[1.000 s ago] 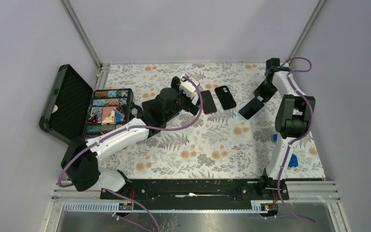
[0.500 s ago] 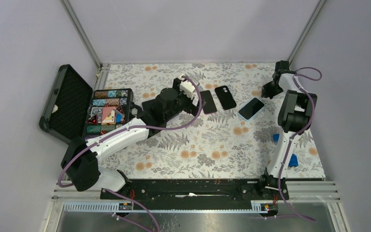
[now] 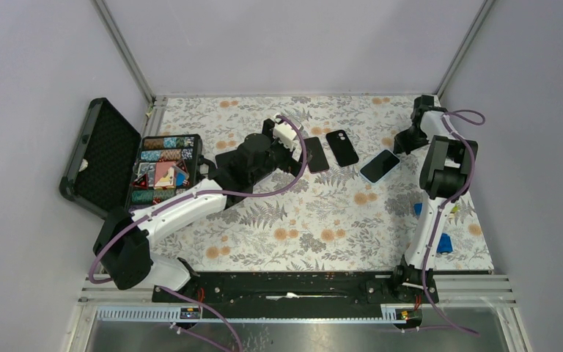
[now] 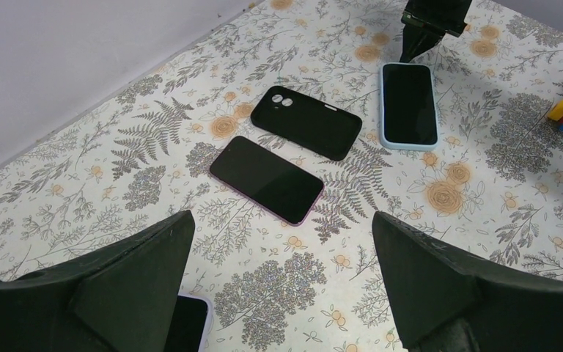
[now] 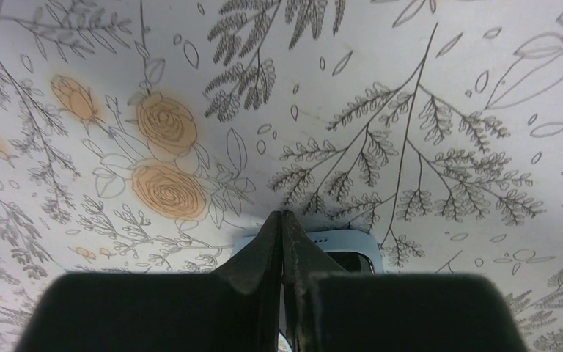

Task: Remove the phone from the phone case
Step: Move the phone to the center of the board.

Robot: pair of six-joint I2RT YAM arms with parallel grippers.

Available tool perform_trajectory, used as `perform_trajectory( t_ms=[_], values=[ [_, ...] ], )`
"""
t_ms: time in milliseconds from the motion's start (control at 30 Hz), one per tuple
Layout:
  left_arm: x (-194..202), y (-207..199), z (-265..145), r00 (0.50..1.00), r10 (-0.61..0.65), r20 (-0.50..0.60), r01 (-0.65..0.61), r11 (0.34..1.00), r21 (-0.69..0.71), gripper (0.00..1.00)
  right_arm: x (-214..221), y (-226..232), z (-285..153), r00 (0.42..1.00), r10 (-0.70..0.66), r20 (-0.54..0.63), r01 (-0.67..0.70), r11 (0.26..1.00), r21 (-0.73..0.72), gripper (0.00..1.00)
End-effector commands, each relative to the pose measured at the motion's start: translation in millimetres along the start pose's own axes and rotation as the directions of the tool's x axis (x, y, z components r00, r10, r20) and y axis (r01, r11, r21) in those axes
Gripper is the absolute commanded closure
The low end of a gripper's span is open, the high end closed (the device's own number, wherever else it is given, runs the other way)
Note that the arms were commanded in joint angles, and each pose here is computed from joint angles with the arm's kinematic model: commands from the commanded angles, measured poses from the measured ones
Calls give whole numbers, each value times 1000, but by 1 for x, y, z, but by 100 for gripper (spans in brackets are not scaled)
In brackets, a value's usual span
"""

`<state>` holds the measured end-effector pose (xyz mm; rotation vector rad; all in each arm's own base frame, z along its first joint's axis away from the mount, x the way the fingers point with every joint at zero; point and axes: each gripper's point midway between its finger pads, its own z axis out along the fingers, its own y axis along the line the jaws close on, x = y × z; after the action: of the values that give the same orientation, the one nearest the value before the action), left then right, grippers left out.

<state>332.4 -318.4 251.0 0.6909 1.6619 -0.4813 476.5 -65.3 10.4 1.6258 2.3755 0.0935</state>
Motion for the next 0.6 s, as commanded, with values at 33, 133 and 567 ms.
perform_trajectory(
  t_ms=[33,133,567],
  values=[
    [-11,7,3,999,-17,46,18,999,-30,1,33,-17,-23,996,-69,-48,72,994,79,96],
    [-11,8,3,999,-26,46,28,999,-38,1,50,-24,-29,995,-82,-50,83,996,26,94],
    [-12,9,1,997,-49,53,51,998,-42,1,149,-50,-60,932,-353,-76,351,935,-45,93]
  ],
)
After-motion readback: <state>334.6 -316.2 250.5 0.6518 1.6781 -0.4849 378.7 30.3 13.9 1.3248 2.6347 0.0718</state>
